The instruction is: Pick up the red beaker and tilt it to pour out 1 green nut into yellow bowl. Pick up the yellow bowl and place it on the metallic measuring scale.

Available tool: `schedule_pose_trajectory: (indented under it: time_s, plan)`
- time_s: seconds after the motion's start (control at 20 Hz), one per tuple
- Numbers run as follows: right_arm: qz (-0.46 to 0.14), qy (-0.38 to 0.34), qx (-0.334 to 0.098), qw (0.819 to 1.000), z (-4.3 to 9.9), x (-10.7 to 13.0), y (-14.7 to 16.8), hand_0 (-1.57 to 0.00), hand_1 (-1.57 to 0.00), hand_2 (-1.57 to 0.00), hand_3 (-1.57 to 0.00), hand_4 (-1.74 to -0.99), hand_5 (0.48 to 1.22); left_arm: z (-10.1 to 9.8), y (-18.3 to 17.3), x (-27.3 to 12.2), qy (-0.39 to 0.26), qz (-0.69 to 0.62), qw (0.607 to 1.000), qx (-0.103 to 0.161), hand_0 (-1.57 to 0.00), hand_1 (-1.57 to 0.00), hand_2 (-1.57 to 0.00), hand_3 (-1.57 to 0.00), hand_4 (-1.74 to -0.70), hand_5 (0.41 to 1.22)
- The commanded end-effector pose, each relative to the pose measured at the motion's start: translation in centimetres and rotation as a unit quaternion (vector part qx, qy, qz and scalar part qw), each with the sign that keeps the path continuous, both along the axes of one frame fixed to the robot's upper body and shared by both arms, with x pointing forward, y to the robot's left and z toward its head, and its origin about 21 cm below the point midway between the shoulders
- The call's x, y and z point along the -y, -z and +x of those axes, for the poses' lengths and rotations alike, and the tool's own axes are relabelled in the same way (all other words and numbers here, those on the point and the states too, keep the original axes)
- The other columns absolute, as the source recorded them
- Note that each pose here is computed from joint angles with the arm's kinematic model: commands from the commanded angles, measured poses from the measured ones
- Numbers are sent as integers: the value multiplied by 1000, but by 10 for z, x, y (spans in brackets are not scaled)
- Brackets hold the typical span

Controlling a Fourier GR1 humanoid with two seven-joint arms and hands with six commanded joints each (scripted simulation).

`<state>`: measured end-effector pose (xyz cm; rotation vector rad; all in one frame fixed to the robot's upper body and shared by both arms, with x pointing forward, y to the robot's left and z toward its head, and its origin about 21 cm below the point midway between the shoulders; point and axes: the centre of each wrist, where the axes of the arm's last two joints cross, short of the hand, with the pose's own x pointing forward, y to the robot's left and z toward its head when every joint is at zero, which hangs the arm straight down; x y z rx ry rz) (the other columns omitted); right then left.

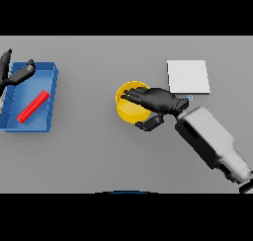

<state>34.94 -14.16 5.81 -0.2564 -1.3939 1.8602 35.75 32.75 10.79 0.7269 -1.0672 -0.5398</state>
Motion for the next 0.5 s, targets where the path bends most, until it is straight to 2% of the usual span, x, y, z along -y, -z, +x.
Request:
schedule_pose_trajectory:
  time_s: [0.0, 0.25, 0.45]
  plan:
    - [-6, -4, -2, 1000, 2, -3, -1, 1, 1, 1, 1, -1270, 678, 0, 0, -1, 1, 2, 1000, 1, 1, 1, 1, 1, -795, 734]
    - [-45, -8, -19, 999, 6, -8, 11, 1, 1, 1, 1, -1303, 674, -1, -3, -1, -3, -5, 1000, 6, 1, 1, 1, 1, -799, 738]
    - [-72, -18, -20, 997, 10, -13, 10, 1, 1, 1, 1, -1304, 713, 1, -4, -7, -4, 2, 1000, 4, 1, 1, 1, 1, -793, 731]
